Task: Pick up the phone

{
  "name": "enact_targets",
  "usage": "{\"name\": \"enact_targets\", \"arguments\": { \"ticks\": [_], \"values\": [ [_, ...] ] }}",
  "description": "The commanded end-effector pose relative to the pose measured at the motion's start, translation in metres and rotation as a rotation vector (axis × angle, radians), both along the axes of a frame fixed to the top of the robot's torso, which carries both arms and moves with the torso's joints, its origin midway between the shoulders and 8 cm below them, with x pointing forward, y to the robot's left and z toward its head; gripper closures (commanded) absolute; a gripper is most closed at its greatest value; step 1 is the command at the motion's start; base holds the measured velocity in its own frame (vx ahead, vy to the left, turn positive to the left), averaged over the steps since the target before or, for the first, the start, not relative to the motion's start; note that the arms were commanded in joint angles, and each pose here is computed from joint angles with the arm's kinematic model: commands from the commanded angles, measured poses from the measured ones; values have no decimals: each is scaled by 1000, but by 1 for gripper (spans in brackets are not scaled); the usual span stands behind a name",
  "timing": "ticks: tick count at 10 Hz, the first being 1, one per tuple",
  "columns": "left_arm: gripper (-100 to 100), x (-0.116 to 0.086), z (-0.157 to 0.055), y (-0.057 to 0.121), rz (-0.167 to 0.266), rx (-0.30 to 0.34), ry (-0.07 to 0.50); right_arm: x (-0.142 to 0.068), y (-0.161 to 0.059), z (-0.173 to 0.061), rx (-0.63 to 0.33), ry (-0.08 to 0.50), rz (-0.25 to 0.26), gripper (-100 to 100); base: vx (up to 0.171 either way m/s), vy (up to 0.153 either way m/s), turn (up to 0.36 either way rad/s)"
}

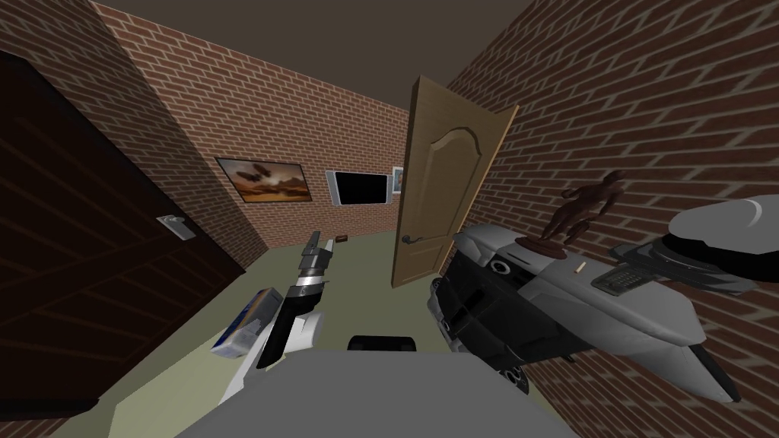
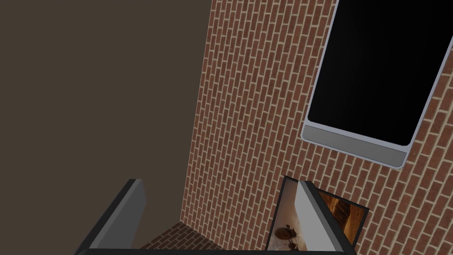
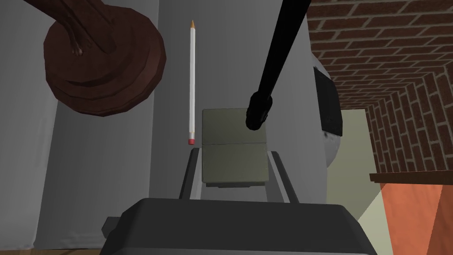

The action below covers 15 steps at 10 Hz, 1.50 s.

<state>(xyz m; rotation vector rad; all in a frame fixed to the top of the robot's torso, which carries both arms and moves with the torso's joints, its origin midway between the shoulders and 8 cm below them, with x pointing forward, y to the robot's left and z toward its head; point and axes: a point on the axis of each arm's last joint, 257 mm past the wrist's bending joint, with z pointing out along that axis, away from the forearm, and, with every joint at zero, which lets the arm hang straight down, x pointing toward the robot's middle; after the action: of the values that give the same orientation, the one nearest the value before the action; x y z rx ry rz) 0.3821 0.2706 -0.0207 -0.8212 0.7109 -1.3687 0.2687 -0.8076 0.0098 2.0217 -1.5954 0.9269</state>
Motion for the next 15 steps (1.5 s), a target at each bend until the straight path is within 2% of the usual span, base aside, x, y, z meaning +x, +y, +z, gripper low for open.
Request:
{"name": "enact_targets", "arguments": {
  "ticks": [1,2,5,6,9,10,11,13,15],
  "values": [
    [0,0,0,0,0,0,0,0,0,0,0,0,0,0,0,0,0],
    [0,0,0,0,0,0,0,13,21,-3,32,31,18,100,-130,-116,249],
    [0,0,0,0,0,0,0,11,20,-3,42,-5,-29,100,-72,-97,73],
    [0,0,0,0,0,0,0,21,41,-6,65,45,-1,100,-97,-102,213],
    [0,0,0,0,0,0,0,19,40,-5,78,-2,-62,100,-71,-72,77],
    [0,0,0,0,0,0,0,19,40,-5,79,-6,-66,100,5,13,-24],
    [0,0,0,0,0,0,0,27,60,-8,97,42,-48,100,-117,-86,250],
    [0,0,0,0,0,0,0,26,59,-7,99,21,-81,100,-109,-98,129],
    [0,0,0,0,0,0,0,26,59,-7,107,-3,-108,100,0,-12,-33]
  ]
}}
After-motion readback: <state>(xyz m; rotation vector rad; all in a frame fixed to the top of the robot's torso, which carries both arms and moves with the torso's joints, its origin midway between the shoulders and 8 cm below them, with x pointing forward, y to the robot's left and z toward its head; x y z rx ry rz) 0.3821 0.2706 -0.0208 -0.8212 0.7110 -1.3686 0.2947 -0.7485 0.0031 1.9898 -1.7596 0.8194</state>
